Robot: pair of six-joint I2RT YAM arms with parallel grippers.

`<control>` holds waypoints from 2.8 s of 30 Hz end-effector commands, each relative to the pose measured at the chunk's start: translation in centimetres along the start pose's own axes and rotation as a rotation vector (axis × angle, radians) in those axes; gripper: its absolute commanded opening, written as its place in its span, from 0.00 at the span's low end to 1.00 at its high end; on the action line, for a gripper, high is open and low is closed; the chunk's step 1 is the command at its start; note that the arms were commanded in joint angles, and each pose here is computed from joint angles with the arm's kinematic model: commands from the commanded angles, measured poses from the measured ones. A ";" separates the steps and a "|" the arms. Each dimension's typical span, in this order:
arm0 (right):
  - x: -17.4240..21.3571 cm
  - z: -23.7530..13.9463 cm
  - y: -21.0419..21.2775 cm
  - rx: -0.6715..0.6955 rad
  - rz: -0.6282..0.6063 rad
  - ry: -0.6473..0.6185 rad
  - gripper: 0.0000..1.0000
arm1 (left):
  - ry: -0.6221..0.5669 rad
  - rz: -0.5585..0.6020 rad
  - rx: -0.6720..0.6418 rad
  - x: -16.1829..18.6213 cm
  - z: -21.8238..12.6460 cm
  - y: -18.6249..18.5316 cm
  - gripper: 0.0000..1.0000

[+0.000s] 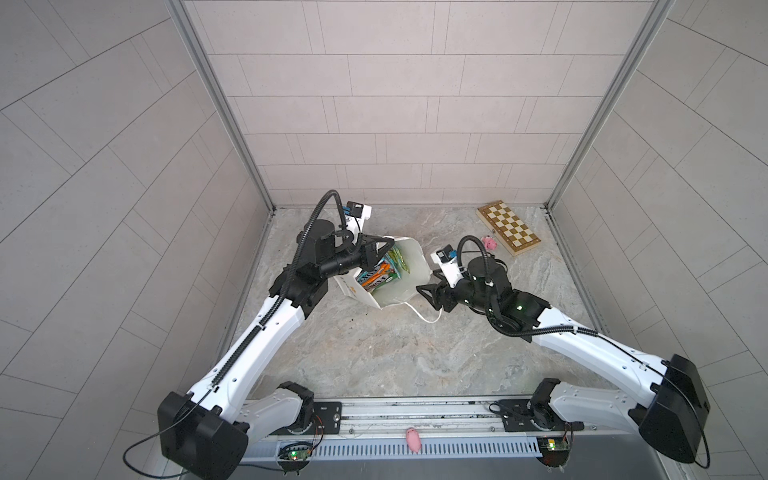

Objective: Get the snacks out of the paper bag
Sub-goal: 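Reach the right gripper into the tilted bag toward the candy packets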

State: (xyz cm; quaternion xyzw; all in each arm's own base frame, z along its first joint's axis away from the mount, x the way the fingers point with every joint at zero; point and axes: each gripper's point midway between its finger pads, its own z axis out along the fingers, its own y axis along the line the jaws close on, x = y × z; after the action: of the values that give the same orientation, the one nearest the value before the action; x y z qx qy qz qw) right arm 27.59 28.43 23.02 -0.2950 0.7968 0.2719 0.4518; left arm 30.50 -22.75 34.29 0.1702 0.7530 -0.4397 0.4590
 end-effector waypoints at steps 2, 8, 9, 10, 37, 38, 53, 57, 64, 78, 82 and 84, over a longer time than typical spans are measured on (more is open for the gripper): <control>1.0 2.1 1.7 -0.056 -0.045 0.076 0.61 | -0.050 0.015 0.018 -1.1 -0.7 -1.1 0.00; 2.2 5.1 2.0 -0.021 -0.080 0.139 0.57 | -0.039 0.010 0.054 -1.0 -0.7 -1.9 0.00; 2.6 5.5 1.9 -0.008 -0.083 0.148 0.57 | -0.039 0.011 0.053 -1.0 -0.7 -1.9 0.00; 3.0 5.8 1.7 0.008 -0.086 0.161 0.57 | -0.042 0.012 0.048 -1.0 -0.7 -1.9 0.00; 3.4 10.3 -1.3 0.230 -0.137 0.039 0.41 | -0.006 0.042 -0.009 0.1 -0.4 -2.0 0.00; 3.4 10.6 -1.6 0.245 -0.143 0.042 0.40 | -0.003 0.045 -0.014 0.2 -0.4 -1.9 0.00; 3.7 12.7 -4.5 0.411 -0.218 0.008 0.31 | 0.000 0.063 -0.013 0.3 -0.6 -2.3 0.00; 3.7 13.4 -5.1 0.446 -0.232 -0.001 0.30 | 0.001 0.064 -0.011 0.3 -0.6 -2.4 0.00; 3.8 14.6 -5.5 0.467 -0.259 -0.017 0.31 | -0.007 0.071 -0.016 0.2 -0.8 -2.4 0.00; 4.1 16.8 -6.7 0.443 -0.271 0.005 0.19 | -0.010 0.076 -0.029 0.1 -1.0 -2.3 0.00; 4.1 16.6 -6.2 0.408 -0.272 0.006 0.00 | -0.015 0.081 -0.086 0.1 -1.1 -1.3 0.00; 4.2 16.2 -5.7 0.382 -0.264 0.004 0.00 | -0.016 0.077 -0.146 0.1 -1.3 -0.2 0.00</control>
State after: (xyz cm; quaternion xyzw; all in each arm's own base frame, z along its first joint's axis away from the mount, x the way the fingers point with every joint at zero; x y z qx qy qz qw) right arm 39.65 34.79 10.83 -0.2961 0.7917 0.0378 0.5331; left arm 29.31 -22.86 33.02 0.1701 0.7749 -0.3936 0.4644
